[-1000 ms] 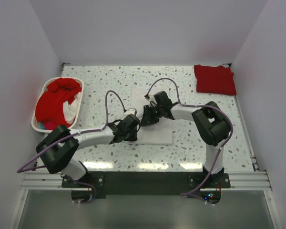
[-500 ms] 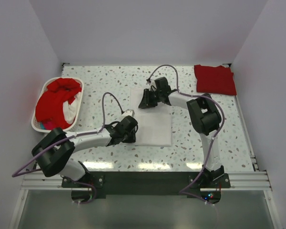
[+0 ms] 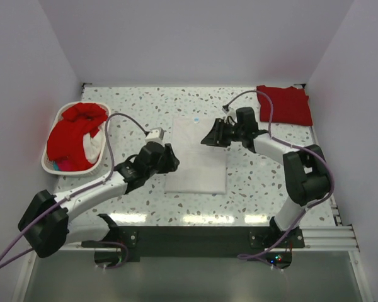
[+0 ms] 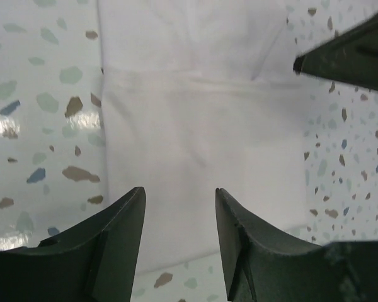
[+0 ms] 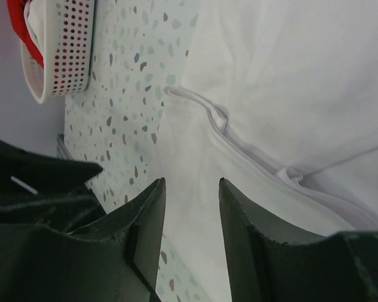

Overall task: Fold and stack the t-shirts
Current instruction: Fold the tshirt

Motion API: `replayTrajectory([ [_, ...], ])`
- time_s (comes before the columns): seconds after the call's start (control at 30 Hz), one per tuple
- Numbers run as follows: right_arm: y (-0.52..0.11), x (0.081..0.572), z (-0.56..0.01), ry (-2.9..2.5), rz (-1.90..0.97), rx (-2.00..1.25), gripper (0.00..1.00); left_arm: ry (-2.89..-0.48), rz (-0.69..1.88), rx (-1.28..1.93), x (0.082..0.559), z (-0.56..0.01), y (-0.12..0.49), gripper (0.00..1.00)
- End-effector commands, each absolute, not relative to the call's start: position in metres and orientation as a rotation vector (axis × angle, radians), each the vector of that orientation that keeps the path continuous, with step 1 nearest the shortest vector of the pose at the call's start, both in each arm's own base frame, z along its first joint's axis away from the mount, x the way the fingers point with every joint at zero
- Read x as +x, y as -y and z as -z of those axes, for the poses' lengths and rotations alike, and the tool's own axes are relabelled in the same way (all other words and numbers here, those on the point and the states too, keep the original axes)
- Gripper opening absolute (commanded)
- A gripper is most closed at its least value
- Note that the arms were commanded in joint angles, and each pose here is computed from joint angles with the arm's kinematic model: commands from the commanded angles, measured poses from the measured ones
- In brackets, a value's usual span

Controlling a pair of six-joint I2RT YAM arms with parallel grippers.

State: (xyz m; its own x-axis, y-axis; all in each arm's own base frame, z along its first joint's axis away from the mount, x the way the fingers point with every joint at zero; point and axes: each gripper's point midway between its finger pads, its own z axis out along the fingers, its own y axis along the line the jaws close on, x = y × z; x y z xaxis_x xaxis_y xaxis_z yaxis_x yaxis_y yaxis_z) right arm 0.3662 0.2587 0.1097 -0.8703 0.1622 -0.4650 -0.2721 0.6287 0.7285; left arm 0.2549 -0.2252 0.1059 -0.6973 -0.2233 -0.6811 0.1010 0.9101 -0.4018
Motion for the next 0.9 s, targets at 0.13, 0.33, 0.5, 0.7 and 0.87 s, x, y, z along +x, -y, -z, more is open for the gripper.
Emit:
replayTrajectory([
  [0.13,-0.236,0.359,-0.089,-2.313,-1.274,0.004,0.43,-2.088,0.744,-0.096,0.329,-0.118,0.239,0.47],
  [0.33,-0.211,0.376,-0.039,-2.352,-1.252,0.125,0.43,-2.173,0.748,-0.104,0.363,-0.068,0.245,0.4],
  [0.5,-0.193,0.386,-0.021,-2.366,-1.233,0.181,0.43,-2.224,0.717,-0.192,0.369,-0.035,0.225,0.38],
  [0.7,-0.194,0.384,-0.062,-2.332,-1.249,0.118,0.45,-2.215,0.782,-0.148,0.361,-0.06,0.227,0.43],
  [0.87,-0.206,0.342,-0.104,-2.276,-1.342,0.035,0.48,-2.187,0.845,-0.039,0.327,-0.097,0.233,0.48],
])
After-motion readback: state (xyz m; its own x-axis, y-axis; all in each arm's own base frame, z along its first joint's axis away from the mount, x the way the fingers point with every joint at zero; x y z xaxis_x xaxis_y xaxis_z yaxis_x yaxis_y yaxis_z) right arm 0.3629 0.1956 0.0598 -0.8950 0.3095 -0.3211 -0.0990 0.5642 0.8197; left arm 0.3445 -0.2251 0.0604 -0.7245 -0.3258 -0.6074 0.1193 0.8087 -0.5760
